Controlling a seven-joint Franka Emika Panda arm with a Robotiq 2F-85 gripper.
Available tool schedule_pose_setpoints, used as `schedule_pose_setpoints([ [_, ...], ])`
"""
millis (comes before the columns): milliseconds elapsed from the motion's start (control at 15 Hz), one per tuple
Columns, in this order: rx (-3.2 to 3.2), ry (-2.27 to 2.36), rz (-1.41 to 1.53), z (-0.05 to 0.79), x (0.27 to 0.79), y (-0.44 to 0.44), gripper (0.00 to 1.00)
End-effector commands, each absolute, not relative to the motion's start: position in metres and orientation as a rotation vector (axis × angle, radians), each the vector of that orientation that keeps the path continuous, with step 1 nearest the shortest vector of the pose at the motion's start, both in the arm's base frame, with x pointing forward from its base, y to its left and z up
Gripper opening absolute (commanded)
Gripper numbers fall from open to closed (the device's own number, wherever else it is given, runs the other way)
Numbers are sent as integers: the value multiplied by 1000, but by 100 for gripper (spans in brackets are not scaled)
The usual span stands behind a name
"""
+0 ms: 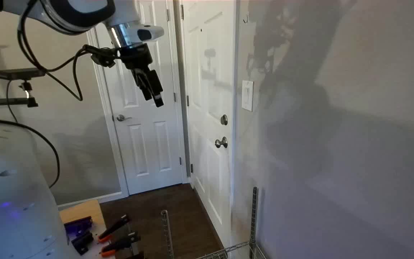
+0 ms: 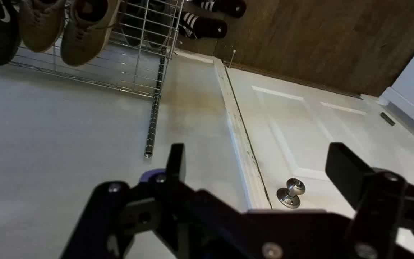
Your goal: Turn on the light
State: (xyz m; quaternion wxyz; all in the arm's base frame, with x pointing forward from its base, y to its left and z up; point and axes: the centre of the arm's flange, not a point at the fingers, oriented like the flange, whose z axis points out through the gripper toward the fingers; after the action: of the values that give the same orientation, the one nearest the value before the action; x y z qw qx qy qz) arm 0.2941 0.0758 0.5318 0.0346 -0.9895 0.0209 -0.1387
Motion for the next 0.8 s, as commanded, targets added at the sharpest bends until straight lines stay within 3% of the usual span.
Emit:
schedule_pose_setpoints([
  [0, -3042, 64, -426, 532, 294, 76, 100],
  [733, -3070, 15, -433, 535, 290, 81, 100],
])
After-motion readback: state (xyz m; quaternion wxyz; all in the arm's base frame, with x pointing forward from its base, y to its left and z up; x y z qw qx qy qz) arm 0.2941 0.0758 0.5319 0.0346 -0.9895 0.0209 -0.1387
